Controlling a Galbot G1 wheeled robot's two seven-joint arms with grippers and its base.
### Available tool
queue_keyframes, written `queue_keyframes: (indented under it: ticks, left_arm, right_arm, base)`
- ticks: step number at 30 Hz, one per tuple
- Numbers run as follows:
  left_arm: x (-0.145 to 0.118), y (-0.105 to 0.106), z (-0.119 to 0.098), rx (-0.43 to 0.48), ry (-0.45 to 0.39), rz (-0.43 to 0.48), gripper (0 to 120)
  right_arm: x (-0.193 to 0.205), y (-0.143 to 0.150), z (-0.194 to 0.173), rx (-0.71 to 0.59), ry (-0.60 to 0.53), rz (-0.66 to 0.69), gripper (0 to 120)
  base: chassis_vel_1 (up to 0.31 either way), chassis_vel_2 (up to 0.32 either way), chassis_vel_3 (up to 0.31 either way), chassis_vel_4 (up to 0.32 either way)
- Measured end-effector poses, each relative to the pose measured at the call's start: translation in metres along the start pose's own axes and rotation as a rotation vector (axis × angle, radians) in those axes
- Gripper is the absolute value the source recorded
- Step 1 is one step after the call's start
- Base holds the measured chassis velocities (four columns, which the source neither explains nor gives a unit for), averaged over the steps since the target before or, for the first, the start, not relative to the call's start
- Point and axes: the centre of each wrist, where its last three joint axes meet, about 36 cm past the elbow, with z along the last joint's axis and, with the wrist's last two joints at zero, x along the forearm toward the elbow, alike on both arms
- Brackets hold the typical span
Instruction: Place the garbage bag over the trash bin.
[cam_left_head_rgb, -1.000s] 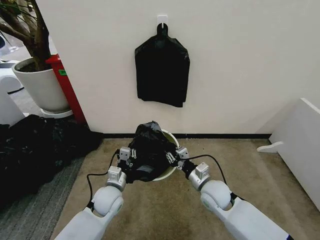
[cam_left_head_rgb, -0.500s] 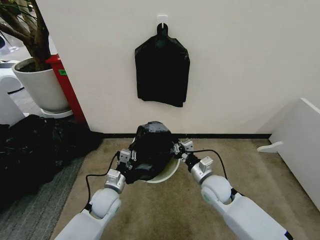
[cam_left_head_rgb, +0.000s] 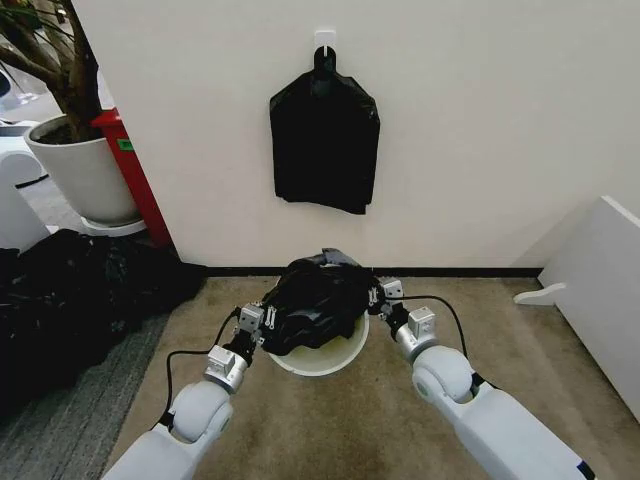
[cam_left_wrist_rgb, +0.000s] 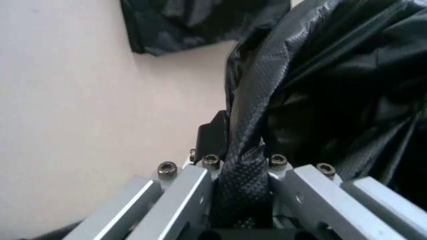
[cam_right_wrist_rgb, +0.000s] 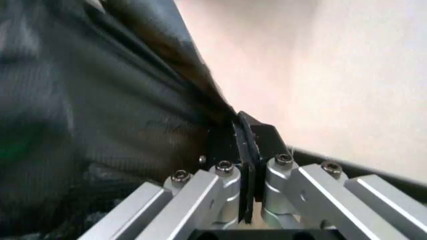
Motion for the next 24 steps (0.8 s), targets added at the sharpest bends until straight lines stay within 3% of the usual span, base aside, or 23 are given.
queue_keyframes:
  ticks: [11, 16, 18, 20, 22, 24]
  left_arm:
    - [-0.01, 0.01, -0.008, 0.02, -0.025, -0.012, 3]
    - [-0.013, 0.015, -0.01, 0.023, -0.032, -0.02, 3]
    - [-0.016, 0.018, -0.011, 0.031, -0.032, -0.03, 3]
    - [-0.019, 0.021, -0.011, 0.033, -0.02, -0.04, 3]
    - [-0.019, 0.023, -0.011, 0.034, -0.016, -0.044, 3]
    - [-0.021, 0.028, -0.012, 0.035, -0.01, -0.064, 3]
  right_arm:
    - [0.014, 0.005, -0.014, -0.029, 0.143, -0.067, 0]
    - [0.017, 0.005, -0.018, -0.042, 0.164, -0.078, 15]
    - [0.012, -0.003, -0.002, 0.041, 0.03, -0.07, 26]
    - [-0.002, -0.031, 0.032, 0.306, -0.193, -0.052, 34]
    - [-0.004, -0.041, 0.039, 0.38, -0.232, -0.05, 36]
    - [-0.005, -0.057, 0.048, 0.501, -0.288, -0.05, 46]
  base:
    - [0.0, 0.0, 0.0, 0.0]
    - [0.0, 0.0, 0.0, 0.0]
    - [0.0, 0.0, 0.0, 0.0]
    - [0.0, 0.0, 0.0, 0.0]
    - [0.0, 0.0, 0.0, 0.0]
    - [0.0, 0.0, 0.0, 0.0]
